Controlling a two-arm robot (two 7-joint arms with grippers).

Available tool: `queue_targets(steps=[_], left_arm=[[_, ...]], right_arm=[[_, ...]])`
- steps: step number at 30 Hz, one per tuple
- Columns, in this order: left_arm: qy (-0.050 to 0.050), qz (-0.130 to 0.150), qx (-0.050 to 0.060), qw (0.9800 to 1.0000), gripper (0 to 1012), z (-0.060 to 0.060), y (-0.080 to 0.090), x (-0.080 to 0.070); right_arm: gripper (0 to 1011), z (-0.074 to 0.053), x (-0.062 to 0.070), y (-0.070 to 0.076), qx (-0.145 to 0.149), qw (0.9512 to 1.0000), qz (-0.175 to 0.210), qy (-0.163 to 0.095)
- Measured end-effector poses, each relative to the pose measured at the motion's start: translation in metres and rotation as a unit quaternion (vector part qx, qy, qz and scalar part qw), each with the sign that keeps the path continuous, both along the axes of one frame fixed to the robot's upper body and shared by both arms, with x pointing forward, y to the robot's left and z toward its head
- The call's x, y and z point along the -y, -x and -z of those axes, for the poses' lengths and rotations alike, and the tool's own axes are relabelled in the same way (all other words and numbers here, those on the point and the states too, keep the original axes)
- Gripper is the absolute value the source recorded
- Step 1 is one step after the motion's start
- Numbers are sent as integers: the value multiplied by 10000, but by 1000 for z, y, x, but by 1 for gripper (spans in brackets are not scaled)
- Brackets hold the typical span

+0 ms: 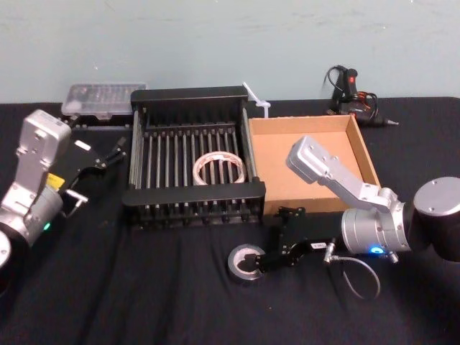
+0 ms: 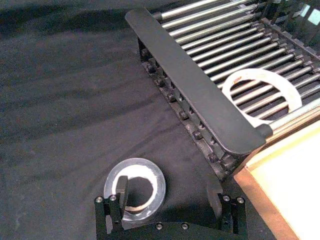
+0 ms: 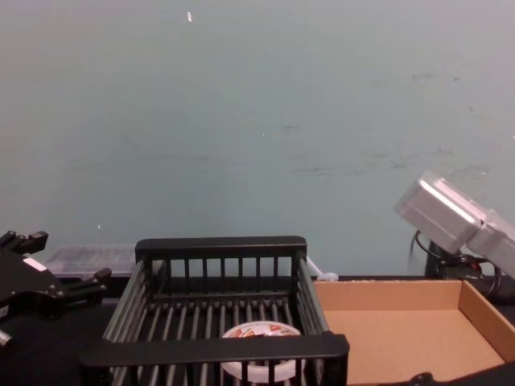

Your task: Pick up the white tape and place it into the black box , Pick up the silver tape and place it into the brown box.

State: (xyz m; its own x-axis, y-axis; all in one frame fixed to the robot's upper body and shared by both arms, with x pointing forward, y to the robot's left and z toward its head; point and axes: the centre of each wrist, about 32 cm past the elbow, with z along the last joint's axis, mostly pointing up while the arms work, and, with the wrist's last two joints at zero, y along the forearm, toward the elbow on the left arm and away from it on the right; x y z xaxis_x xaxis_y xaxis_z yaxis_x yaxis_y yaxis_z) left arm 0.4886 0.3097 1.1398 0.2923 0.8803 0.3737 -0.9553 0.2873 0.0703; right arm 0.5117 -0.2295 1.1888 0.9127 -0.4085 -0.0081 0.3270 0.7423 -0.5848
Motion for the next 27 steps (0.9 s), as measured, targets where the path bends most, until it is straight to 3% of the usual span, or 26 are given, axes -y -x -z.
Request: queue_targets(steps=[27], left_arm=[[0,0,0,10000,1002,0,0,0]], right_arm=[[1002,8,-9,-7,-108,9998,-16,153]])
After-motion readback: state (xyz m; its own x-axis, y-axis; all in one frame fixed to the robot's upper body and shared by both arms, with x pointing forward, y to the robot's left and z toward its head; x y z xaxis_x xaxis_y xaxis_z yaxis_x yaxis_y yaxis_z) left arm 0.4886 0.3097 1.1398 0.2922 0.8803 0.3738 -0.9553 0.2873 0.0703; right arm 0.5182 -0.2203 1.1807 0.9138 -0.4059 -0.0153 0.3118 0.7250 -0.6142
